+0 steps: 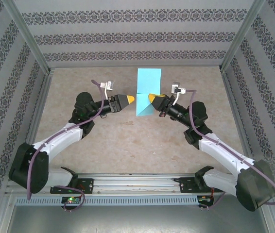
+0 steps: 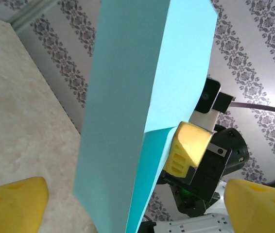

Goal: Fold a paper plane with a square sheet of paper (fold left side to right side)
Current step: Turn over the paper at the center of the table.

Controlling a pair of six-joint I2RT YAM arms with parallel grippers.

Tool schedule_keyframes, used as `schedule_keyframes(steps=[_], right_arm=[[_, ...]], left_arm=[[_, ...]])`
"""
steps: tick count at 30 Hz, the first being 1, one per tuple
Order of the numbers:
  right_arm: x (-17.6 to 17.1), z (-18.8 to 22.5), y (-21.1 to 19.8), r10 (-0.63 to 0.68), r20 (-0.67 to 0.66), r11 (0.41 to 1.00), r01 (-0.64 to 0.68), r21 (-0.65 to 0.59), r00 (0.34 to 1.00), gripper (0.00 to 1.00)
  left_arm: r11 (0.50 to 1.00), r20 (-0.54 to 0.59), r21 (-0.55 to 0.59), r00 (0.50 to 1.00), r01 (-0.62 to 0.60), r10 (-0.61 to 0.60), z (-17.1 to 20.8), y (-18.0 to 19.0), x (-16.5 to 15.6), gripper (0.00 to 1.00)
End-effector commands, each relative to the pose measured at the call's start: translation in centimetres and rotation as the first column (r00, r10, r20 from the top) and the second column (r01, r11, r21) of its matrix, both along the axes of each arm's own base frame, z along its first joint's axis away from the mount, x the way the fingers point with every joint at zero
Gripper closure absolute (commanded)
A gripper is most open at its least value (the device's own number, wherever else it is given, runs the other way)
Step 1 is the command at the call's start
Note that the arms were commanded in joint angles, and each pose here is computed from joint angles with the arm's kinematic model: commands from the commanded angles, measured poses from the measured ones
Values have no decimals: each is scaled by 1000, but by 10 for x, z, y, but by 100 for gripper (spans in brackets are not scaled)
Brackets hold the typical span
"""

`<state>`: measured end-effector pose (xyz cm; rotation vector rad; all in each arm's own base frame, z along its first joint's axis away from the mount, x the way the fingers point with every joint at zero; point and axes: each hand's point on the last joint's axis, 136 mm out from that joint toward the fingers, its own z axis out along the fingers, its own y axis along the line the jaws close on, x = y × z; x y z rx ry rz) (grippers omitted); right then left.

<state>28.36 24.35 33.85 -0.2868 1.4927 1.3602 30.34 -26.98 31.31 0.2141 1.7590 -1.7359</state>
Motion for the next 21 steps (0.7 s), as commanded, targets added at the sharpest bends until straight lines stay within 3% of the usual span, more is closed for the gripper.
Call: schedule_keyframes(steps=[1,7,12,16,21], right_arm=[[-4,27,6,18,89,999,-22,38,996,99],[2,18,16,19,66,999,-21,29,998,98],[6,12,16,5,45,999,-6,31,999,94],[7,8,14,-8,30,999,7,33,1000,89],[4,7,12,-10,29,999,9,34,1000,78]], left_arm=[[995,85,-66,994,70,-64,28,-10,-9,12],[991,82,-73,991,114,-108,26,-21,-13,26],[989,83,-77,990,123,-117,25,-21,-14,50],[991,86,-62,990,121,-116,23,-20,-15,63],[994,69,-28,992,106,-104,16,-20,-14,88]])
